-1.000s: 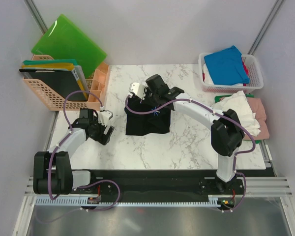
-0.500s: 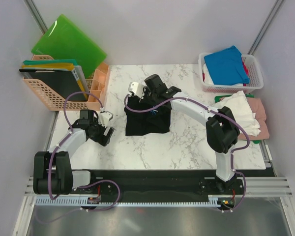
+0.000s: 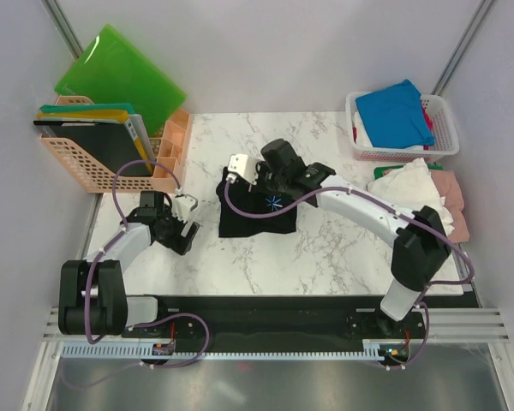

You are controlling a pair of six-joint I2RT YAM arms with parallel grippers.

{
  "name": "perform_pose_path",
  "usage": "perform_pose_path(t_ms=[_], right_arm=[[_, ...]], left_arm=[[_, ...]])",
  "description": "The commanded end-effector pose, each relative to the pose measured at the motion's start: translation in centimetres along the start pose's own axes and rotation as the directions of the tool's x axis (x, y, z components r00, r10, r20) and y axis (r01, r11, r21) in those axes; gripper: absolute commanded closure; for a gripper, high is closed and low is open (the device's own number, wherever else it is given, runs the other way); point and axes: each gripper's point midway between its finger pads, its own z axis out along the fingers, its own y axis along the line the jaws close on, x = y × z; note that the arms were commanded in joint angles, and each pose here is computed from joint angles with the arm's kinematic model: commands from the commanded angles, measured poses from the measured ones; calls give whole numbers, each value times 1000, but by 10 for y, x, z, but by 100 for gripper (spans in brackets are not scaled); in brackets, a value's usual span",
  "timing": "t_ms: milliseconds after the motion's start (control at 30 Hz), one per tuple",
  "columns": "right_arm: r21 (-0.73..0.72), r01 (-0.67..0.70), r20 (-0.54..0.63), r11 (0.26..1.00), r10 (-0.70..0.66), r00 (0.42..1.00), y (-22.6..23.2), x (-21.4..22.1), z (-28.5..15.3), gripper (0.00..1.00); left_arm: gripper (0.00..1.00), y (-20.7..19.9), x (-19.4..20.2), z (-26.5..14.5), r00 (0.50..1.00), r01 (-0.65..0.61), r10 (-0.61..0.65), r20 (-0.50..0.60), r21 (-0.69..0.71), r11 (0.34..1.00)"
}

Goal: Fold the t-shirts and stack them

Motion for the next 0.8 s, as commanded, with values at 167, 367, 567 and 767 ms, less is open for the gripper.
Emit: perform_pose_path(t_ms=[167,367,567,767], right_arm=[[-80,40,113,996,-31,993,64,-41,-50,100],[-181,46,99,982,-28,995,114,-38,-66,100],[-283,24,69,959,-4,998,153,-26,-84,100],[-454,17,40,891,1,999,195,-10,-103,94]], left_arm=[[6,7,-3,4,999,-42,42,13,-16,999],[6,6,-2,4,999,-41,41,14,-17,999],[6,6,0,5,999,-43,43,4,-12,999],[6,6,2,8,999,-38,38,-11,-8,999]])
